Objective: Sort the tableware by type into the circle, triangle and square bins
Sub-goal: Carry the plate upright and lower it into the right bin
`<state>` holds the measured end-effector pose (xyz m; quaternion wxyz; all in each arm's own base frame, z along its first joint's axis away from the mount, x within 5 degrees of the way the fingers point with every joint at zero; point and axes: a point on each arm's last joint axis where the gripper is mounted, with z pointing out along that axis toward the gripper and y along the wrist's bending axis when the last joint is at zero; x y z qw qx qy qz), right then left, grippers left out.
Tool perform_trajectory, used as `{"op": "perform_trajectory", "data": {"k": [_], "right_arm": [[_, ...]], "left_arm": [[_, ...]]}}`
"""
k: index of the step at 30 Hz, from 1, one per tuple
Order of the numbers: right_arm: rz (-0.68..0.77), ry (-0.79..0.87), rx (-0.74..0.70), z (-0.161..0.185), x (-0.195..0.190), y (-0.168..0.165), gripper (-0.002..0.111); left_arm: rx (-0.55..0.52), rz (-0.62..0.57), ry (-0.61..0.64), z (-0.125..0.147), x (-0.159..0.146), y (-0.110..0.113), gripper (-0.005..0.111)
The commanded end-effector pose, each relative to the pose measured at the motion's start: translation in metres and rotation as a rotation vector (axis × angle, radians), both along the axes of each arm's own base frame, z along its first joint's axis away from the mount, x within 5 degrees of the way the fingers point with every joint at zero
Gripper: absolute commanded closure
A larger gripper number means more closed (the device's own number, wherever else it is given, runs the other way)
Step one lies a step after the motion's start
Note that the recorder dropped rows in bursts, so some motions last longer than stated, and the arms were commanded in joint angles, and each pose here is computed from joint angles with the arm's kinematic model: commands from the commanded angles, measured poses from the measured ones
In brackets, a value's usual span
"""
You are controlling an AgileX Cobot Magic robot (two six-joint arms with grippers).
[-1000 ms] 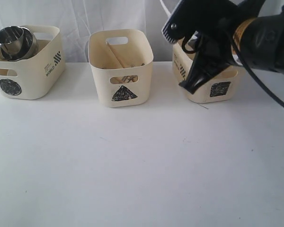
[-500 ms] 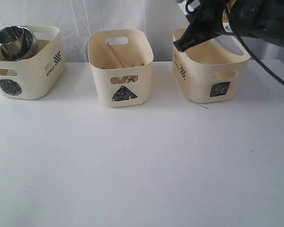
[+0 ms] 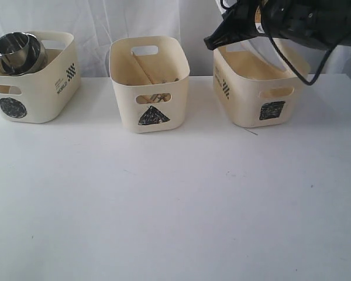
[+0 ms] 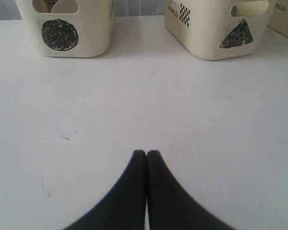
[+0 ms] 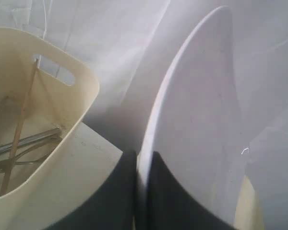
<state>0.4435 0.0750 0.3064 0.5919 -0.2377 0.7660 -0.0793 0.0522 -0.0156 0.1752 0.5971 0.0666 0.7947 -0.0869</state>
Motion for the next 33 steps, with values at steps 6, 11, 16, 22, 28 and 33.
{"op": "perform_trajectory", "data": {"k": [6,11,16,22,28,33], "right_arm": [[0.042,-0.024,-0.008,-0.011,0.024,0.005,0.108],[0.026,-0.010,0.001,-0.014,0.026,0.004,0.108],[-0.017,0.027,0.020,-0.021,0.025,0.000,0.108],[-0.048,0.051,0.051,-0.025,0.024,-0.002,0.108],[-0.090,0.064,0.060,-0.021,0.020,-0.002,0.108],[-0.094,0.058,0.060,-0.015,0.015,-0.003,0.108]], "left_arm": [[-0.007,-0.003,-0.001,-0.001,0.000,0.000,0.107],[-0.007,-0.003,-0.001,-0.001,0.000,0.000,0.107],[-0.007,-0.003,-0.001,-0.001,0.000,0.000,0.107],[-0.007,-0.003,-0.001,-0.001,0.000,0.000,0.107],[-0.007,-0.003,-0.001,-0.001,0.000,0.000,0.107],[-0.007,-0.003,-0.001,-0.001,0.000,0.000,0.107]]}}
